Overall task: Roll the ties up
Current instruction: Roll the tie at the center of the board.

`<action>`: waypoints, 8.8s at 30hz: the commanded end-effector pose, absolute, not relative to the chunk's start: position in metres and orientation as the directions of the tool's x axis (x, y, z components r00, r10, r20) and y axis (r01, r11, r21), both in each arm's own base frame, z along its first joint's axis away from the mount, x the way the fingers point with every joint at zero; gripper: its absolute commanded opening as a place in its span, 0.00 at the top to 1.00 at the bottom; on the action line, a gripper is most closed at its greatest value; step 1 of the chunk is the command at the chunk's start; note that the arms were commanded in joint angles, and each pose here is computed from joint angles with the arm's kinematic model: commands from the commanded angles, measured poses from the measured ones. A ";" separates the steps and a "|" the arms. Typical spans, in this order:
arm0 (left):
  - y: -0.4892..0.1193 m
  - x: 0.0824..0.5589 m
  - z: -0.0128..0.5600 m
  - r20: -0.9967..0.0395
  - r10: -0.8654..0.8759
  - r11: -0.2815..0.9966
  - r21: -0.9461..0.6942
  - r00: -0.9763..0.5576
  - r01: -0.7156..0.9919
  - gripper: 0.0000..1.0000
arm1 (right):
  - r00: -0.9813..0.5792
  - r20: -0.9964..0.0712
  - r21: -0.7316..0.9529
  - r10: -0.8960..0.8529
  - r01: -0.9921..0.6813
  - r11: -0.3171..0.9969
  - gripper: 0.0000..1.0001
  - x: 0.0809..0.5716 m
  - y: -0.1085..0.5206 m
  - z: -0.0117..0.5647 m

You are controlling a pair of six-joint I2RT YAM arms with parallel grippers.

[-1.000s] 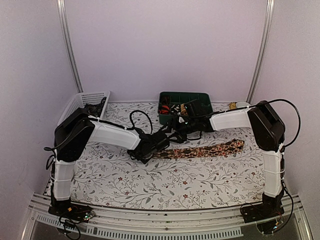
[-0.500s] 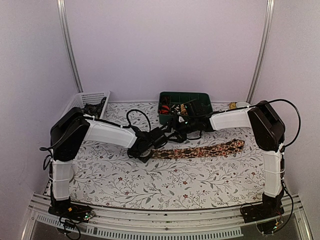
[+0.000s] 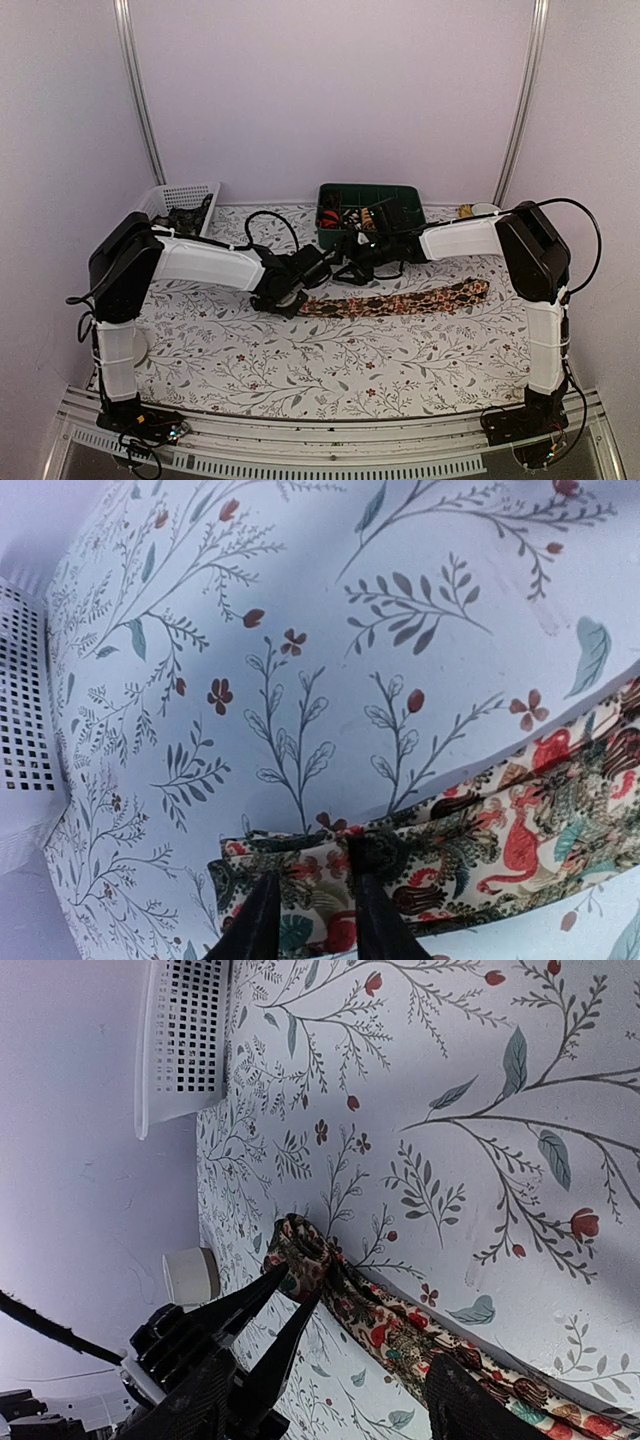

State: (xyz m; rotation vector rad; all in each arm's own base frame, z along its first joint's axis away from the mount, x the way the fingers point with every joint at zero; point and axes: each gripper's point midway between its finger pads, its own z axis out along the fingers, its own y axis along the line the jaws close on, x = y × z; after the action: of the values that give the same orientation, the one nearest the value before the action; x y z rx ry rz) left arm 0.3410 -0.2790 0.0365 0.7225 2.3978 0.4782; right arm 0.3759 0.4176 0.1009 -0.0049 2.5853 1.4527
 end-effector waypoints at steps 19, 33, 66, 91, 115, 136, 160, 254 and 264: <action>-0.221 0.356 0.127 -0.694 0.067 0.964 -0.139 -0.717 0.225 0.46 | -0.973 -0.229 0.861 0.034 -0.186 0.474 0.32 0.367 0.466 0.140; -0.210 0.360 0.094 -0.553 -0.231 0.776 -0.601 -0.800 0.191 0.36 | -0.996 -0.090 0.870 -0.006 -0.081 0.487 0.36 0.358 0.519 0.059; -0.221 0.346 0.031 -0.414 -0.241 0.706 -0.695 -0.878 0.134 0.52 | -0.991 0.121 0.879 -0.056 0.081 0.470 0.49 0.326 0.531 0.007; -0.234 0.330 0.024 -0.408 -0.224 0.682 -0.714 -0.885 0.157 0.67 | -0.981 0.186 0.885 -0.050 0.145 0.443 0.67 0.321 0.539 -0.010; -0.214 0.338 0.033 -0.440 -0.261 0.681 -0.715 -0.859 0.159 0.56 | -0.980 0.180 0.885 -0.082 0.125 0.449 0.94 0.316 0.539 -0.017; -0.205 0.312 0.084 -0.874 0.004 0.701 -0.344 -0.486 0.625 0.00 | -0.959 0.169 0.881 -0.227 0.044 0.472 0.94 0.307 0.521 -0.008; -0.232 0.310 0.071 -0.837 0.038 0.701 -0.367 -0.546 0.612 0.25 | -0.919 0.158 0.902 -0.362 -0.016 0.432 0.93 0.287 0.524 -0.013; -0.231 0.299 0.028 -0.384 -0.378 0.608 -0.789 -0.842 0.087 0.47 | -0.944 0.199 0.868 -0.264 0.045 0.495 0.90 0.295 0.507 -0.039; -0.281 0.313 0.030 -0.385 -0.296 0.547 -0.819 -0.874 0.175 0.41 | -0.957 0.220 0.847 -0.190 0.091 0.523 0.90 0.297 0.446 -0.047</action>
State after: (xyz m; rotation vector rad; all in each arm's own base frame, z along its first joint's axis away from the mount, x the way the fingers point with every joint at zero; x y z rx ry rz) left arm 0.3135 -0.2596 0.0322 -0.1674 2.2893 -1.2389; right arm 0.2994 0.5042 0.0303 -0.4131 2.7166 1.9389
